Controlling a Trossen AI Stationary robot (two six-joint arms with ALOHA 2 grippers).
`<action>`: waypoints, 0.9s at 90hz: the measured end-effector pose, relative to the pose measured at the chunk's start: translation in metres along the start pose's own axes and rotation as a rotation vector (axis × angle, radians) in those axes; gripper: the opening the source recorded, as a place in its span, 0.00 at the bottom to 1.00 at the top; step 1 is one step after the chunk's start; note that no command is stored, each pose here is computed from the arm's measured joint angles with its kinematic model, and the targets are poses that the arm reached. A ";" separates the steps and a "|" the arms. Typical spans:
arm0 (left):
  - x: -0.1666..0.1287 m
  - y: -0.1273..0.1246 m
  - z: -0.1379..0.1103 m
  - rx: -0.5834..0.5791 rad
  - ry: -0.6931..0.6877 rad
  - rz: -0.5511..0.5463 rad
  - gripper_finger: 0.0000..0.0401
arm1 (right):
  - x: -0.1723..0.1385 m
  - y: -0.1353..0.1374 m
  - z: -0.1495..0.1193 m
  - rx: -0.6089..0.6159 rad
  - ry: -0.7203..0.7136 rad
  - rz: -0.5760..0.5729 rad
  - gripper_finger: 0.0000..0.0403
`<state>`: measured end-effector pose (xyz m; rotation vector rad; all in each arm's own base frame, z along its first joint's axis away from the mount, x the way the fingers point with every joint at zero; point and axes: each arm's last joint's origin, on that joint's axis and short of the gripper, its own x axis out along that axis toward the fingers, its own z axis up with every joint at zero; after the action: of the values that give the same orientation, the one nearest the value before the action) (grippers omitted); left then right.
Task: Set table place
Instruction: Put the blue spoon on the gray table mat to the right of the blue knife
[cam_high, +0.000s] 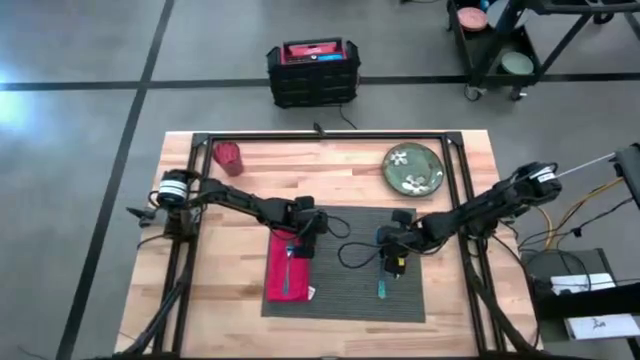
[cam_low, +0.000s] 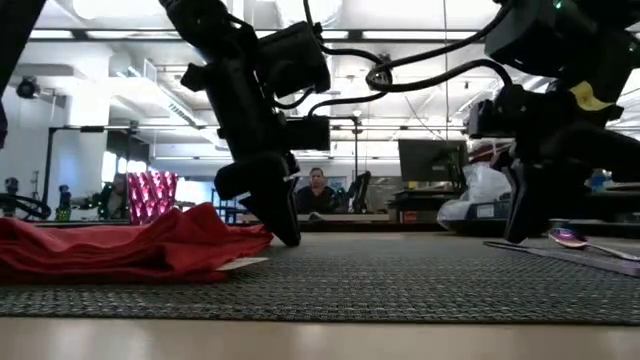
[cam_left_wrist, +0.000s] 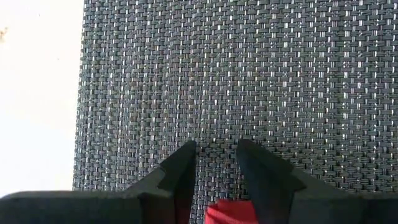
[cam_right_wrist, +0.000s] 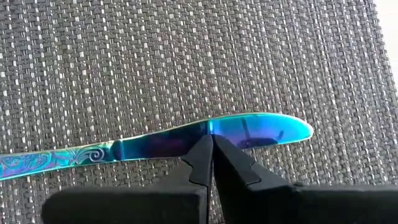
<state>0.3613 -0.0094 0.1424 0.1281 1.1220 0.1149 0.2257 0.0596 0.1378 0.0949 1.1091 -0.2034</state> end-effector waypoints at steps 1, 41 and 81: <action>0.000 0.000 0.000 0.000 0.000 0.000 0.28 | 0.000 0.000 0.000 0.000 0.000 0.000 0.00; -0.025 0.004 0.008 -0.009 -0.041 -0.001 0.29 | -0.028 0.003 0.022 -0.032 -0.003 0.010 0.00; -0.046 0.012 0.011 -0.024 -0.137 0.008 0.28 | -0.077 0.035 -0.026 0.092 0.036 0.233 0.00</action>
<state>0.3514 -0.0048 0.1898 0.1174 0.9832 0.1248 0.1773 0.1076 0.1944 0.3089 1.1147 -0.0436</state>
